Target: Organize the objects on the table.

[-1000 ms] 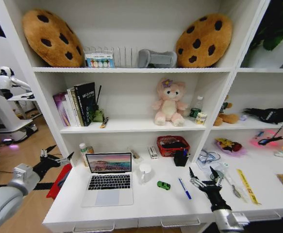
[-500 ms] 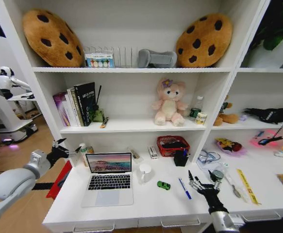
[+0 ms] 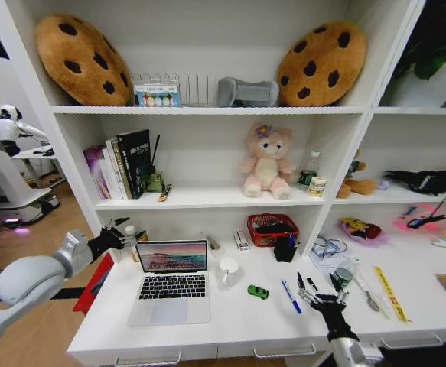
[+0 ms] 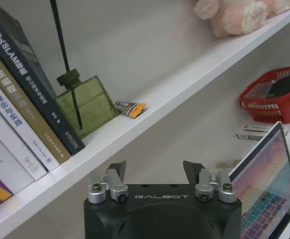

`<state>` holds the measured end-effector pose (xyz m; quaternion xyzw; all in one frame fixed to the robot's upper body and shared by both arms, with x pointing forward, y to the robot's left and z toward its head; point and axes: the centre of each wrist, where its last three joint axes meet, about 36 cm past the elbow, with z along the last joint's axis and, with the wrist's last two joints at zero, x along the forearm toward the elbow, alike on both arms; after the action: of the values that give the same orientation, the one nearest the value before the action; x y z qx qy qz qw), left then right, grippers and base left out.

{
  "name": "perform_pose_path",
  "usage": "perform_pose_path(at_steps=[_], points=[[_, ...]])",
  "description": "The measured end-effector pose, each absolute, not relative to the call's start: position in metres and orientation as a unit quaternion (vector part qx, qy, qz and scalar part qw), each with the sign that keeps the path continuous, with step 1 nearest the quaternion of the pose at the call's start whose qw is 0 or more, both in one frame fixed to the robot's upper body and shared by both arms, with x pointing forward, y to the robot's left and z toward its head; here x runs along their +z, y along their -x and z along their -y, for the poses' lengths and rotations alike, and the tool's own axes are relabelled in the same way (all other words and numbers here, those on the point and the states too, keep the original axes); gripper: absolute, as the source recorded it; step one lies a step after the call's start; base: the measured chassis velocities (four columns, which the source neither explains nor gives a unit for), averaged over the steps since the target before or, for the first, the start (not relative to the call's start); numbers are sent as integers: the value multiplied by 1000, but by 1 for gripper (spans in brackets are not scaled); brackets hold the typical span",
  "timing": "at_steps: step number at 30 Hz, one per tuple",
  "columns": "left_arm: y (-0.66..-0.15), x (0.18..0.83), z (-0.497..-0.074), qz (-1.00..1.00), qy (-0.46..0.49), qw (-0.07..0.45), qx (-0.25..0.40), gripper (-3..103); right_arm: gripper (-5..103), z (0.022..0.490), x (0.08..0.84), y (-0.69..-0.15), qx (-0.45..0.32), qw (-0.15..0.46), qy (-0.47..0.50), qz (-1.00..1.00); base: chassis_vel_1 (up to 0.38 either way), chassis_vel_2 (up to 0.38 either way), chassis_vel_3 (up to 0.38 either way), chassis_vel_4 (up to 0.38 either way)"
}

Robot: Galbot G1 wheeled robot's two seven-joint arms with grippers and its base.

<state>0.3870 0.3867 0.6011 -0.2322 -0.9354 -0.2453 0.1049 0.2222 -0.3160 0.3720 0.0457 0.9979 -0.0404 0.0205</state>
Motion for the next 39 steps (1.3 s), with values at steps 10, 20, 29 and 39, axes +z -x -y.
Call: perform_pose_path(at_steps=[10,20,29,39], points=[[-401,637,-370,899,285,131,-307,30,100,319,366,-220,-39,21,-50,-998,0,0,0,0],[-413,638,-368,870,305,167,-350,2,100,321,361,-219,-38,22,-50,-998,0,0,0,0],[-434,649,-357,839,330,171,-397,0,100,324,360,-218,-39,23,-50,-998,0,0,0,0],[-448,639,-339,812,360,186,-421,0,100,329,354,-219,-36,22,-57,-997,0,0,0,0]])
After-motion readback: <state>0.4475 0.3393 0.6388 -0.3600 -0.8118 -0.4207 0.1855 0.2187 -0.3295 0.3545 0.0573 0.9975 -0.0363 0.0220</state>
